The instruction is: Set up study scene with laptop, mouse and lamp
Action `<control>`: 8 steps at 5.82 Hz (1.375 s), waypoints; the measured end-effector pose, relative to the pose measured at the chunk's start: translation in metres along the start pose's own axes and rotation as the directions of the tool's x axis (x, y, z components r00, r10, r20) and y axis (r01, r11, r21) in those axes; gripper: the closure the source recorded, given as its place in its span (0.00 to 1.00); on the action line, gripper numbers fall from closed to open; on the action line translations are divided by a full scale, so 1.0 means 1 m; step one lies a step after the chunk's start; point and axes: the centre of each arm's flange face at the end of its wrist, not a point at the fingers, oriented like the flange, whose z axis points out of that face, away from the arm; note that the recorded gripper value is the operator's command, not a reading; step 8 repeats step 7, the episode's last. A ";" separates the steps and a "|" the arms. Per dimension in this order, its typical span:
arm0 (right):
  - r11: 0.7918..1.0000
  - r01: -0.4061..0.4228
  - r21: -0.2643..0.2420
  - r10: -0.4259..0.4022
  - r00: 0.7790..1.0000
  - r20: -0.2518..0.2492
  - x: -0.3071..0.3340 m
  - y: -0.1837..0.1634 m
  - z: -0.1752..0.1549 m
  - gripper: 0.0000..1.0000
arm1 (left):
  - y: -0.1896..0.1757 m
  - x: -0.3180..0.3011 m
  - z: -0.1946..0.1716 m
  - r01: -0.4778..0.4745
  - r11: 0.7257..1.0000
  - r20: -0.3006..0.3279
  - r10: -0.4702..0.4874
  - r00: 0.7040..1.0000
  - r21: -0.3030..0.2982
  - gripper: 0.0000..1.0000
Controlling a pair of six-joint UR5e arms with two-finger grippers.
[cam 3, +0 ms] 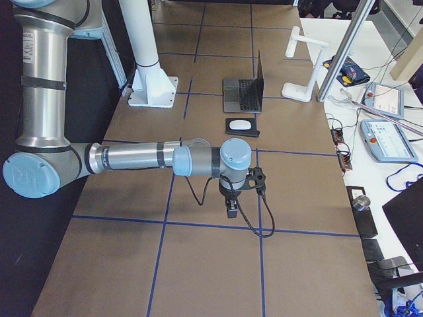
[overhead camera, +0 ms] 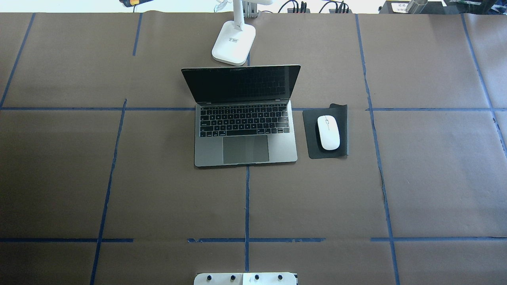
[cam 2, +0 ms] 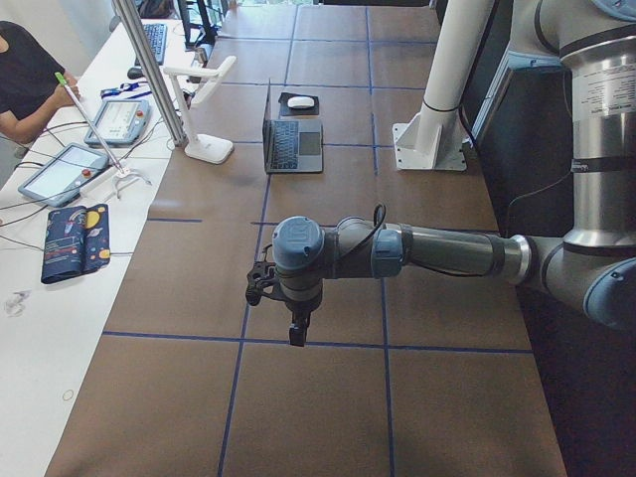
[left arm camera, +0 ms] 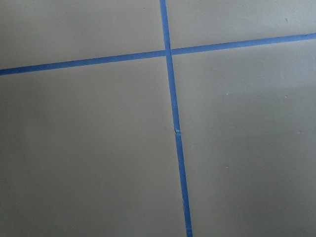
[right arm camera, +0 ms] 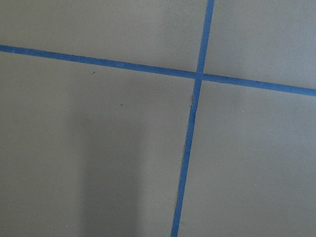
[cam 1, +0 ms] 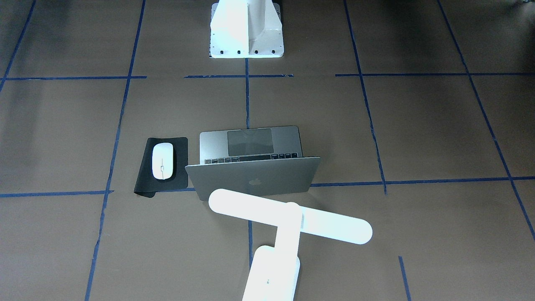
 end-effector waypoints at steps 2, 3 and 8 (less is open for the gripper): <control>1.000 -0.003 -0.006 0.003 1.000 0.005 0.003 0.004 0.003 0.00 | 0.001 0.003 0.012 -0.004 0.999 0.006 0.004 1.000 -0.032 0.00; 1.000 0.000 -0.008 0.000 1.000 0.006 0.003 0.006 0.004 0.00 | 0.005 -0.001 0.017 0.003 0.999 0.018 -0.003 1.000 -0.048 0.00; 1.000 0.003 -0.007 -0.003 1.000 0.007 0.002 0.008 0.004 0.00 | 0.009 -0.009 0.028 0.092 0.989 0.010 -0.092 0.996 -0.113 0.00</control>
